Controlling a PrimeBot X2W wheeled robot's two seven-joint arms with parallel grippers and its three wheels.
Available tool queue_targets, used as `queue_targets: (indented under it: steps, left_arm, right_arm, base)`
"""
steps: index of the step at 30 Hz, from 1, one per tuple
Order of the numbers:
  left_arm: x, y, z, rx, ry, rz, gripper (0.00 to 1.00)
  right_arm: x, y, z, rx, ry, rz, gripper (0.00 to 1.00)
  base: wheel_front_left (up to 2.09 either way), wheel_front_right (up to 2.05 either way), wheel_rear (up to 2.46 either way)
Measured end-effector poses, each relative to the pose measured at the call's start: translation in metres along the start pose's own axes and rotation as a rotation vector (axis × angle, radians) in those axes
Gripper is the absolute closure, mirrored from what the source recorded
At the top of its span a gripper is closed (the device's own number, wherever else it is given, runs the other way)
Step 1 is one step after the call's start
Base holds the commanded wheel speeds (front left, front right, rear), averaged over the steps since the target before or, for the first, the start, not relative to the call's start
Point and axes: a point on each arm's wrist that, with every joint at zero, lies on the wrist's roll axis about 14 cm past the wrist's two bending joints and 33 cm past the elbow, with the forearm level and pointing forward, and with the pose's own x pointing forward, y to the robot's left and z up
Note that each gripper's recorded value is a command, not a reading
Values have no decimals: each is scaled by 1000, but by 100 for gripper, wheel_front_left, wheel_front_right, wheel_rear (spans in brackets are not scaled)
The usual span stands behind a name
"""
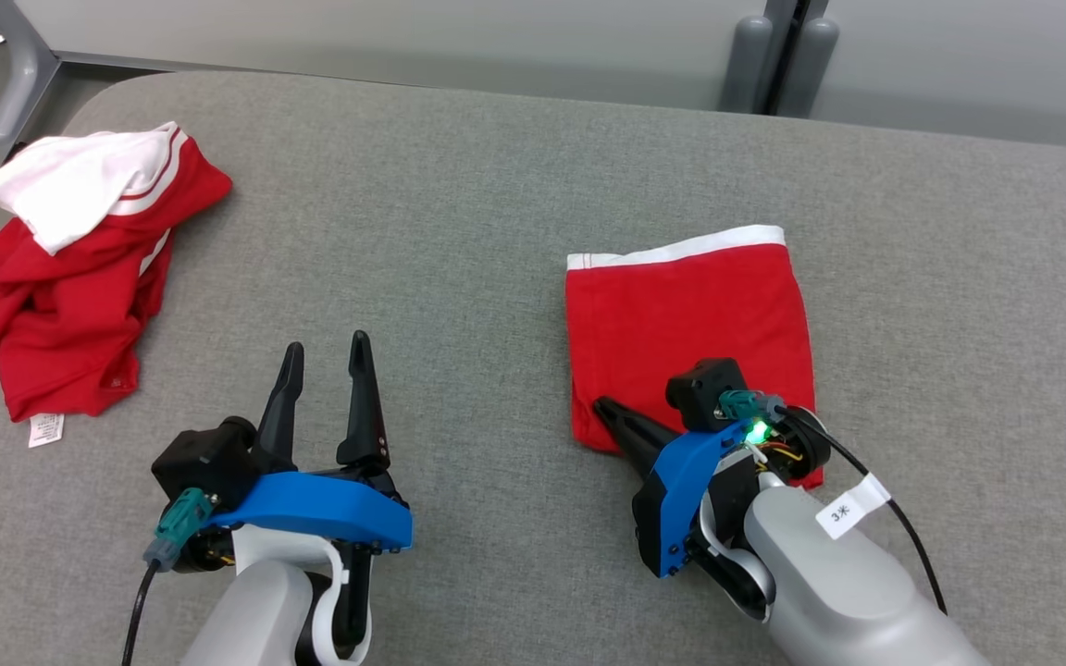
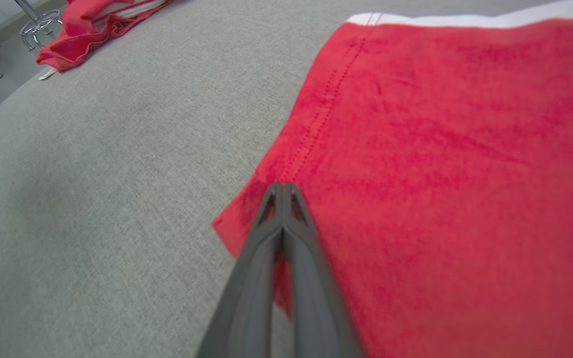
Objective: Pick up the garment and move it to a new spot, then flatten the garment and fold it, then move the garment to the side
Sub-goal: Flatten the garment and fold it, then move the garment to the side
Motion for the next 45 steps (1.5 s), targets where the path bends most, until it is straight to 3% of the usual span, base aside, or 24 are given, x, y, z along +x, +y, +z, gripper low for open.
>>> queue_targets:
  steps: [2, 5, 6, 11, 17, 25, 34, 45]
  left_arm:
    - [1, -2, -1, -1, 2, -6, 0]
    - [3, -5, -3, -1, 7, -16, 0]
    - [3, -7, -3, -1, 8, -21, 0]
    - [5, -20, -2, 1, 2, -61, 0]
    - [8, -49, 1, 13, -8, -146, 0]
    - [9, -71, 8, 23, -34, -203, 0]
    - [-12, -54, -7, 60, -3, -159, 0]
    - [-26, -38, -19, 99, 21, -119, 0]
  right_arm:
    - [-1, 1, 0, 1, -12, 2, 100]
    - [-3, -1, 10, 8, -64, -4, 42]
    - [-4, -3, 15, 9, -86, -10, 0]
    - [-17, -17, 44, 33, -222, -59, 0]
    - [-52, -63, 78, 68, -384, -209, 0]
    - [-120, -114, 70, 103, -487, -437, 0]
    - [-175, -119, 43, 108, -530, -584, 0]
    - [-185, -106, 35, 120, -523, -578, 0]
  base:
    - [0, 0, 0]
    - [0, 0, 0]
    - [0, 0, 0]
    - [0, 0, 0]
    - [0, 0, 0]
    - [0, 0, 0]
    - [0, 0, 0]
    - [0, 0, 0]
